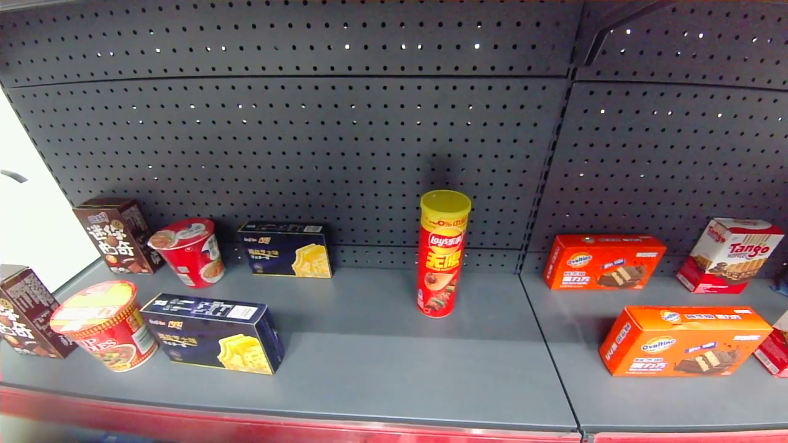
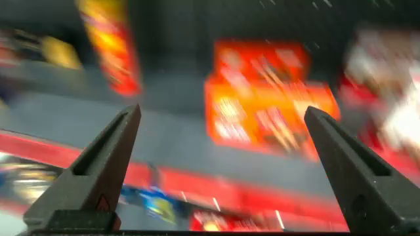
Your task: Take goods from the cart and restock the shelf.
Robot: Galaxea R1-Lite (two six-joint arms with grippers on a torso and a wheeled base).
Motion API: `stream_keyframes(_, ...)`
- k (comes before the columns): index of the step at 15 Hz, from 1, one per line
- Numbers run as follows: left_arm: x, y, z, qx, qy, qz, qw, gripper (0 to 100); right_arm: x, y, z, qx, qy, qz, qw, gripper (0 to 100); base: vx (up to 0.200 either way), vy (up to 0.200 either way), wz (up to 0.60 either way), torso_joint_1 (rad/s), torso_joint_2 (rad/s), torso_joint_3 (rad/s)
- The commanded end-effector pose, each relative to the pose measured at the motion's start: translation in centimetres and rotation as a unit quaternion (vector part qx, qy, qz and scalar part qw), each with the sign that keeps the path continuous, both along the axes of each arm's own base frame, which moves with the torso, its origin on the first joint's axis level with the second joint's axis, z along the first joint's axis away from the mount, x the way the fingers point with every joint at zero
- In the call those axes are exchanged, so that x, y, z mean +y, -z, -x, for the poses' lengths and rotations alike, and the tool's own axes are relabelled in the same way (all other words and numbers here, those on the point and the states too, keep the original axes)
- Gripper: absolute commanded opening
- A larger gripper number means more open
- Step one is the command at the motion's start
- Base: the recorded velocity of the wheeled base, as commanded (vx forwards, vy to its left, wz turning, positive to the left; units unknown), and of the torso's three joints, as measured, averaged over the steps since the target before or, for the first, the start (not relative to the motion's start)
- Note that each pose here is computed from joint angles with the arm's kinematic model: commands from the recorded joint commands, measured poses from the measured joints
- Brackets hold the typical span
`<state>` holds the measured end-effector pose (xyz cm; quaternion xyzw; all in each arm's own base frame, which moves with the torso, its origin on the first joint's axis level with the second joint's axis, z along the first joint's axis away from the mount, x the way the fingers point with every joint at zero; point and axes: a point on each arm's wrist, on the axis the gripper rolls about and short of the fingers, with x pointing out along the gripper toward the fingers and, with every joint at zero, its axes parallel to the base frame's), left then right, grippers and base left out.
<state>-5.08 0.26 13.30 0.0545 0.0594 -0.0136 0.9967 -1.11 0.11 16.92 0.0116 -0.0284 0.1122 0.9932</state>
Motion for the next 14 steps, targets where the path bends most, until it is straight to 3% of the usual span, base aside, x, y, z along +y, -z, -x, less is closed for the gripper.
stream_keyframes(1,0.0,0.1,-0.1,0.006,0.000,-0.001,1.0000,0,0.8,-5.4,-3.2,0.022,-0.098,0.007,0.995,100,0.000,0.000,0.00,0.000,0.00,0.000)
stream_keyframes(6,0.0,0.4,-0.1,0.007,-0.007,-0.001,1.0000,0,2.5,-6.7,-6.4,0.077,-0.201,0.019,0.976,100,0.000,0.000,0.00,0.000,0.00,0.000)
stream_keyframes(8,0.0,0.9,-0.3,0.017,-0.007,-0.002,0.9998,0,3.9,-6.8,-8.5,0.102,-0.239,0.045,0.965,100,0.000,0.000,0.00,0.000,0.00,0.000)
stream_keyframes(12,0.0,1.0,-0.5,0.022,0.005,-0.001,0.9997,0,6.8,-6.3,-14.3,0.099,-0.314,0.093,0.940,100,0.000,0.000,0.00,0.000,0.00,0.000)
stream_keyframes(14,0.0,0.9,-0.4,0.020,0.013,0.001,0.9997,0,7.7,-6.5,-17.4,0.085,-0.357,0.084,0.926,100,0.000,0.000,0.00,0.000,0.00,0.000)
